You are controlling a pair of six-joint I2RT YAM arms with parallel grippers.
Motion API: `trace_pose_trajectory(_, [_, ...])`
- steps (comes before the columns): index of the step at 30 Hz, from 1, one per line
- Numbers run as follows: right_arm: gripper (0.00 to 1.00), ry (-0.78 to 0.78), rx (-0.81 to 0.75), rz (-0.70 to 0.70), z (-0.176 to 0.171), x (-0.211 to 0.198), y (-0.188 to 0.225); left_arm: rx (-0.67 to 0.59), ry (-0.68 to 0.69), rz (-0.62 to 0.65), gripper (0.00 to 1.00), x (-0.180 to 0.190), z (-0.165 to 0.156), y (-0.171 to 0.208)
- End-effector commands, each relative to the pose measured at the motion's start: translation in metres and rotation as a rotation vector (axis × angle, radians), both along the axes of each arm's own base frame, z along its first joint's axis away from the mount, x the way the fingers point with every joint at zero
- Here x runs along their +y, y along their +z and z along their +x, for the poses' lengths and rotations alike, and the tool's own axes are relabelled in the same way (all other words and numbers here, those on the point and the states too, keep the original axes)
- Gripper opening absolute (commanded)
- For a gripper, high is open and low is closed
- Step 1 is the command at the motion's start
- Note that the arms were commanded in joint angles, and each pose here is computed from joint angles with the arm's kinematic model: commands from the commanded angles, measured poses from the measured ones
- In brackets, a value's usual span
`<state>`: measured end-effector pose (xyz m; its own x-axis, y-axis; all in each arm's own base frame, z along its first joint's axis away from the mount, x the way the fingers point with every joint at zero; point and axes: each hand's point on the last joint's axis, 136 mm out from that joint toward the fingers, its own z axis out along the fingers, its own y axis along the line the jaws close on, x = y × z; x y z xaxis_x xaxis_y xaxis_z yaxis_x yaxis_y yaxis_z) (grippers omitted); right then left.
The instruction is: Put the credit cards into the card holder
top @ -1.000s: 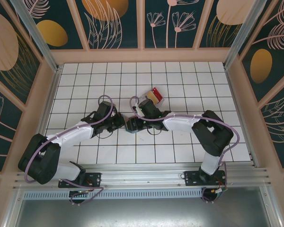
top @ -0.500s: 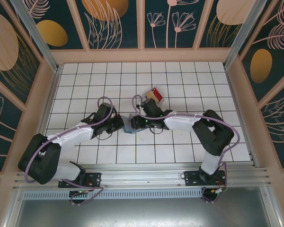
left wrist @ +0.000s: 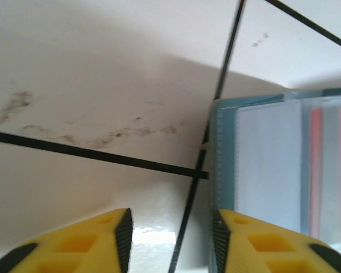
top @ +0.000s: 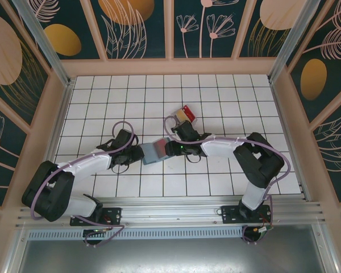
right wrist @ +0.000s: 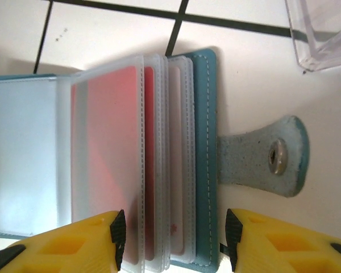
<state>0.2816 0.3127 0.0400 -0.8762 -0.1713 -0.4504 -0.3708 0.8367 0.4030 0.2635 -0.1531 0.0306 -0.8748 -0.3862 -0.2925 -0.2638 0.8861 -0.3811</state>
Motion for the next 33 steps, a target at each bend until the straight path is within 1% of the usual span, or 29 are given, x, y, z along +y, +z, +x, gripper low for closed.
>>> trace_pose_trajectory(1, [0.52, 0.007, -0.027, 0.01, 0.004, -0.002, 0.016, -0.026, 0.009, 0.045, 0.48, 0.009, 0.007, 0.017])
trace_pose_trajectory(8, [0.52, 0.011, -0.032, 0.041, 0.014, -0.001, 0.032, -0.071, 0.023, 0.088, 0.5, 0.016, 0.024, 0.048])
trace_pose_trajectory(14, [0.52, 0.022, -0.033, 0.068, 0.026, 0.002, 0.049, -0.112, 0.01, 0.077, 0.5, 0.005, 0.046, 0.075])
trace_pose_trajectory(17, [0.52, 0.022, -0.023, 0.116, 0.034, 0.001, 0.063, -0.126, -0.003, 0.072, 0.49, -0.002, 0.058, 0.088])
trace_pose_trajectory(21, [0.51, -0.034, -0.055, 0.177, 0.054, -0.018, 0.095, -0.161, -0.031, 0.039, 0.5, -0.02, 0.083, 0.109])
trace_pose_trajectory(24, [0.51, -0.066, -0.096, 0.182, 0.069, -0.033, 0.118, -0.177, -0.058, -0.011, 0.49, -0.039, 0.102, 0.12])
trace_pose_trajectory(27, [0.51, -0.125, -0.128, 0.18, 0.088, -0.056, 0.135, -0.187, -0.1, -0.101, 0.48, -0.066, 0.12, 0.129])
trace_pose_trajectory(33, [0.52, -0.223, -0.138, 0.133, 0.116, -0.095, 0.134, -0.173, -0.136, -0.272, 0.45, -0.103, 0.137, 0.132])
